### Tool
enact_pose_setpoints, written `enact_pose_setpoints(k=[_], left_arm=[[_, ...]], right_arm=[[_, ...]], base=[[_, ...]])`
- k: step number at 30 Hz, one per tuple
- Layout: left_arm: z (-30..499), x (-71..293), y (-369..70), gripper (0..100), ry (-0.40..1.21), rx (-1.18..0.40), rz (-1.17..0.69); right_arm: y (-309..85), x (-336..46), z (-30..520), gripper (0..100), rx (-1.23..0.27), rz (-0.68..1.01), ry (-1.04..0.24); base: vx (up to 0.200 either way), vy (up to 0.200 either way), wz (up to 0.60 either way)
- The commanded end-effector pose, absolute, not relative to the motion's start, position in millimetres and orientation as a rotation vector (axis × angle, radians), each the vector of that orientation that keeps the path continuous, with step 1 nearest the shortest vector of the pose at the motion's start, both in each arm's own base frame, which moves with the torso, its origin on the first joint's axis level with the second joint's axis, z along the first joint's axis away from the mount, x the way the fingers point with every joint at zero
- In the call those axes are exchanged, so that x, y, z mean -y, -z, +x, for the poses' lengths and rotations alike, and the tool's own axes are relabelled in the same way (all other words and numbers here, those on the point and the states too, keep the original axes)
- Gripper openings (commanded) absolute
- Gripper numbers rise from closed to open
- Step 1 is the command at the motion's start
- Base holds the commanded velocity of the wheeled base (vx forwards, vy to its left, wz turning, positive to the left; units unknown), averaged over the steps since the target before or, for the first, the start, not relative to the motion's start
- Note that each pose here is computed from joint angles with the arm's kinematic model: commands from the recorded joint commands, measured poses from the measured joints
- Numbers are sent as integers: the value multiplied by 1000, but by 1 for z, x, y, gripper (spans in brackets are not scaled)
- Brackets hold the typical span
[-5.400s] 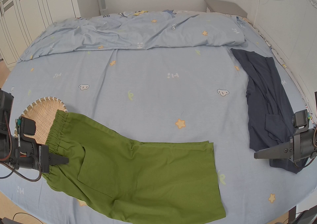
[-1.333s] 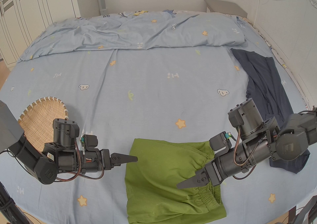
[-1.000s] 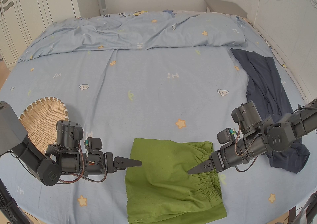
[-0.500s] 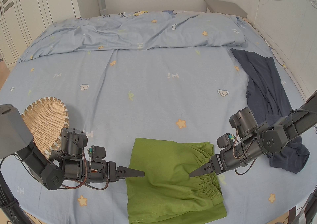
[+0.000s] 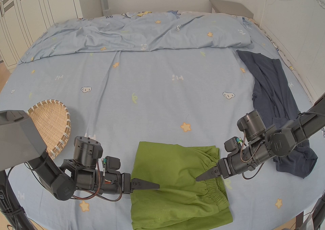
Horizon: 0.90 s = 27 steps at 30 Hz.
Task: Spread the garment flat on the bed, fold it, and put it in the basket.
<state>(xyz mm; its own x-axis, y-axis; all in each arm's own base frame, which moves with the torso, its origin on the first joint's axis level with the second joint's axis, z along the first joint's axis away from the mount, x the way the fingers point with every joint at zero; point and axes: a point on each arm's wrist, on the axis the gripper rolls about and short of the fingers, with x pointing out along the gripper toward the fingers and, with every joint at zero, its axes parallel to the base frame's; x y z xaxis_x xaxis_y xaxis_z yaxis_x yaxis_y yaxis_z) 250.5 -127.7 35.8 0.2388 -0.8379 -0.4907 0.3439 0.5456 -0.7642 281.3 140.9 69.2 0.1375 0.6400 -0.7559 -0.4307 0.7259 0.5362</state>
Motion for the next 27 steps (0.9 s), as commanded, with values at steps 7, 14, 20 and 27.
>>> enact_pose_setpoints(k=[7, 14, 20, 27], left_arm=[[250, 154, -22, 100, 905, -1044, -630], [251, 156, -19, 0, 898, -1024, -631], [252, 156, -23, 0, 889, -1027, -655], [249, 154, -43, 0, 927, -983, -660]], right_arm=[[-70, -141, 282, 100, -1200, 220, -804], [-70, -141, 282, 100, -1200, 221, -805], [-77, -141, 281, 100, -1171, 223, -817], [-117, -135, 271, 100, -1066, 278, -864]], base=[[0, 0, 0], [0, 0, 0], [0, 0, 0], [0, 0, 0]])
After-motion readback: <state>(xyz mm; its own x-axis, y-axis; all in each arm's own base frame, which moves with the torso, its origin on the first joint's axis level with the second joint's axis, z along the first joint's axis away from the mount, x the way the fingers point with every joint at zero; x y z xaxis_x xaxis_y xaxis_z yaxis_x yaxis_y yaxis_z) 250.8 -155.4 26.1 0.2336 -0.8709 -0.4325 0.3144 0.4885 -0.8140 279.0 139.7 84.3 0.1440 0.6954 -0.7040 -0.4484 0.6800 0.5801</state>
